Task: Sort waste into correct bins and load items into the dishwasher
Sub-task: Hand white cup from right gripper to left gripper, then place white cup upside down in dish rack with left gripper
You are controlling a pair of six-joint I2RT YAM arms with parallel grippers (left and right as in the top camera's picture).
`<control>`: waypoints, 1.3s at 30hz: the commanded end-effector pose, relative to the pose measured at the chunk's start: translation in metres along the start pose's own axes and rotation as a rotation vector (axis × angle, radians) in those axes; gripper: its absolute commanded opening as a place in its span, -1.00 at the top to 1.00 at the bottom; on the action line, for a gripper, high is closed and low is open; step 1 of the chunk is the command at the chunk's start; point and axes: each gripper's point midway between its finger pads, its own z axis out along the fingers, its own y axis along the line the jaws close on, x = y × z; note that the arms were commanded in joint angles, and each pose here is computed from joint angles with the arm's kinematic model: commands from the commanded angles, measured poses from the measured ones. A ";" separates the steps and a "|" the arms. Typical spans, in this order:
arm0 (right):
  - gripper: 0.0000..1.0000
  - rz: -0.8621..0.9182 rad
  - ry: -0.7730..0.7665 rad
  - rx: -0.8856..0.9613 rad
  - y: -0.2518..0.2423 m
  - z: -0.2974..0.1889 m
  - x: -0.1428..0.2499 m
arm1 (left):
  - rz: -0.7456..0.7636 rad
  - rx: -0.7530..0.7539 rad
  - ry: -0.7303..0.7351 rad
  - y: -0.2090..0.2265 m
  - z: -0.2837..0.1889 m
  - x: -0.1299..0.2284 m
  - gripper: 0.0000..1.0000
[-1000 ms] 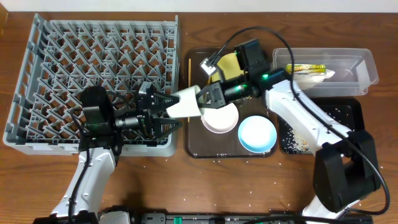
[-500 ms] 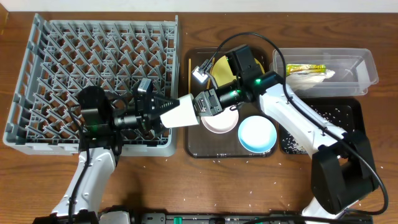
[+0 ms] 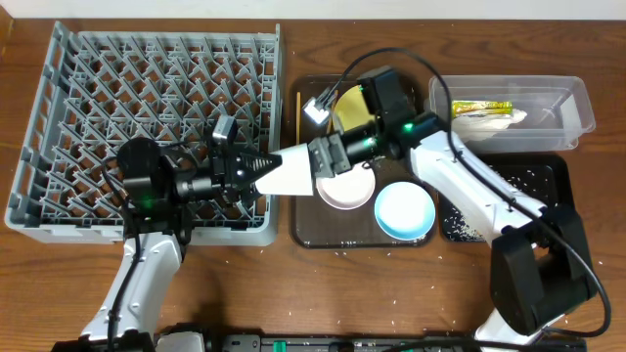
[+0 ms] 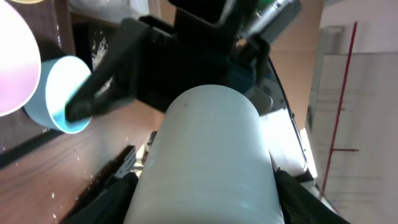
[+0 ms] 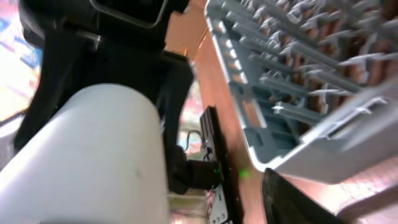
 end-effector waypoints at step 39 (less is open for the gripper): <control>-0.99 0.064 -0.143 0.543 -0.065 -0.114 0.014 | 0.155 -0.680 -0.590 -0.017 -0.096 -0.098 0.30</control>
